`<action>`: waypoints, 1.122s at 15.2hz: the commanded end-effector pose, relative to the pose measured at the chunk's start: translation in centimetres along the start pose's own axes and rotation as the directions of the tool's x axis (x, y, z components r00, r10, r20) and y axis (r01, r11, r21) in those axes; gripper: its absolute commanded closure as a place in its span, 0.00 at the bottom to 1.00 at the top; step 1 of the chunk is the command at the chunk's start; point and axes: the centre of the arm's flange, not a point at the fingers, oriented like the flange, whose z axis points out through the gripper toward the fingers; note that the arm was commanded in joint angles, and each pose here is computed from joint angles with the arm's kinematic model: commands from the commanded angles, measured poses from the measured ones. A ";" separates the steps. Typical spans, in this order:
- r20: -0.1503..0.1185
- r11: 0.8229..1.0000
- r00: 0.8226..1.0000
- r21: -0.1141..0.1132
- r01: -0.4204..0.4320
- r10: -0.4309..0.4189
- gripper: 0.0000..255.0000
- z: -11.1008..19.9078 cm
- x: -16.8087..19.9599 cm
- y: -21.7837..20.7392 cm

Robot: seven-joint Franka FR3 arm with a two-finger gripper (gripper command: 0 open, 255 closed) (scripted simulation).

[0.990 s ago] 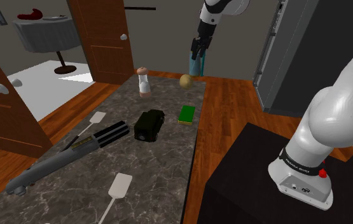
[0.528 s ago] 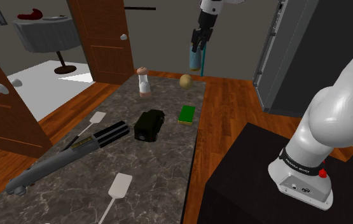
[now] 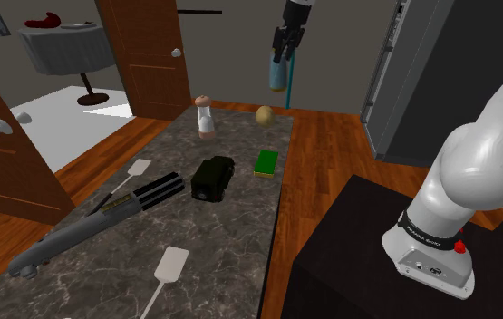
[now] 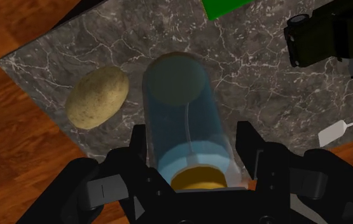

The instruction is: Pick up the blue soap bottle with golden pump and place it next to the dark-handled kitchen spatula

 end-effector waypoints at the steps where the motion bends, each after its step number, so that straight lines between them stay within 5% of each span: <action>1: 0.000 1.000 1.000 0.000 0.000 0.000 1.00 0.0 0.1 -2.0; 17: 0.000 1.000 1.000 0.000 0.000 0.000 1.00 1.5 1.3 -23.1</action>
